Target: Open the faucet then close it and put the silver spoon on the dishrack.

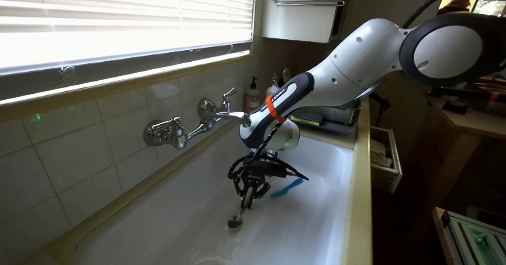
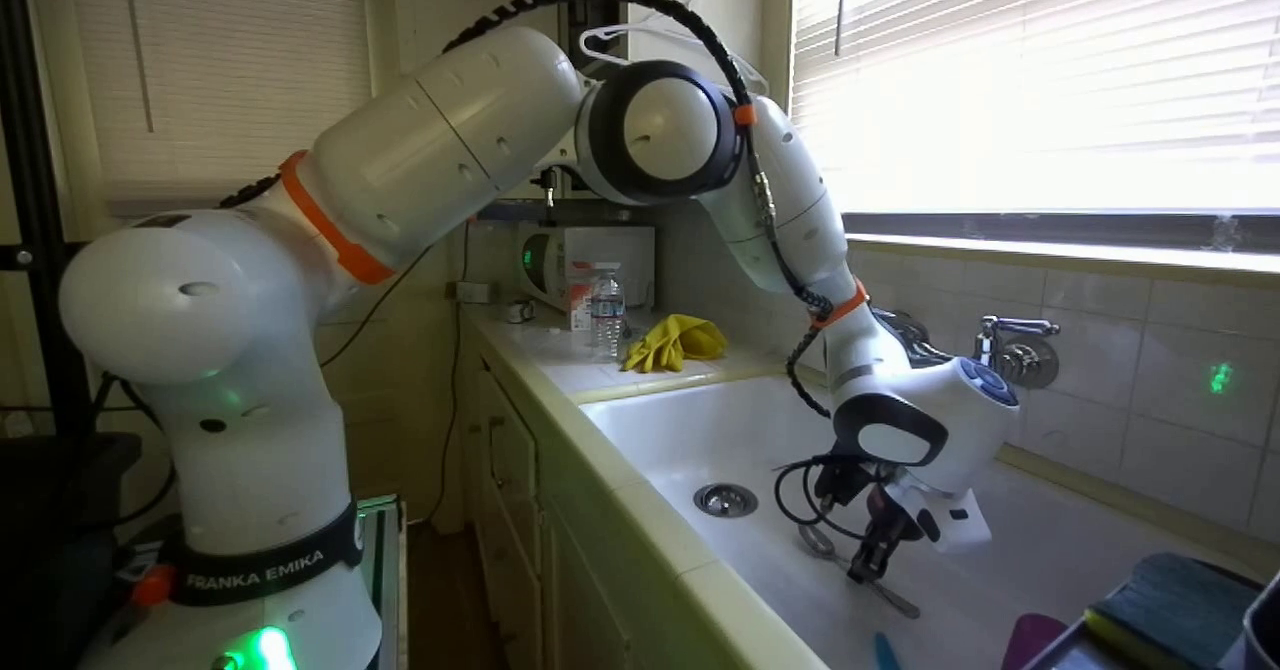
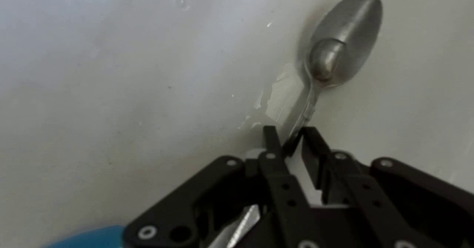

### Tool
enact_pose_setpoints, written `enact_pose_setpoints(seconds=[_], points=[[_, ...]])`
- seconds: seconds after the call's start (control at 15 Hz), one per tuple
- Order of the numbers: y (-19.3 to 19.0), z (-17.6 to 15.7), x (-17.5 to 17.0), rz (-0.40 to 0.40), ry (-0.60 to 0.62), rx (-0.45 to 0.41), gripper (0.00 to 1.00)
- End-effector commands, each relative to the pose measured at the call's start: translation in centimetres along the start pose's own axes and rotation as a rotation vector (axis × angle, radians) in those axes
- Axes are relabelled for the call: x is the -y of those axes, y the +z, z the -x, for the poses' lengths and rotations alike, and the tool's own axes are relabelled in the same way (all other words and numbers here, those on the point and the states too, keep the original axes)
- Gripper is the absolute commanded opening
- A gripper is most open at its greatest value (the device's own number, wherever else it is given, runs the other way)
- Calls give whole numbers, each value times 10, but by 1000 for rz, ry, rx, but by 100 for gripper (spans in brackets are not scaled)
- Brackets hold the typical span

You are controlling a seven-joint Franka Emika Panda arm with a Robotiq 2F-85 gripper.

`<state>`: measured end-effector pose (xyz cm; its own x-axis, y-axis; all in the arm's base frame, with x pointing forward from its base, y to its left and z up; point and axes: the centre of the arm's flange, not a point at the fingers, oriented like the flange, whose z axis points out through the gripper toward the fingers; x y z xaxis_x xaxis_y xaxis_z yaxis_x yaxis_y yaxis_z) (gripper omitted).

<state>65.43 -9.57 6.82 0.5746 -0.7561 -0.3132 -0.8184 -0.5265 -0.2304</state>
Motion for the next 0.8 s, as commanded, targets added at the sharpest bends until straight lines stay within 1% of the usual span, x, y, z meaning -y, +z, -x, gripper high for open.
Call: enact_pose_setpoints(seconds=[0.0, 0.07, 0.13, 0.33, 0.6, 0.73], points=[[8, -7, 4, 4, 5, -3, 0], [7, -8, 5, 7, 6, -2, 0], [7, -8, 4, 8, 6, 0, 3], [2, -7, 5, -4, -2, 13, 3], [-12, 0, 4, 15, -33, 63, 3], [-21, 4, 5, 16, -43, 65, 3]])
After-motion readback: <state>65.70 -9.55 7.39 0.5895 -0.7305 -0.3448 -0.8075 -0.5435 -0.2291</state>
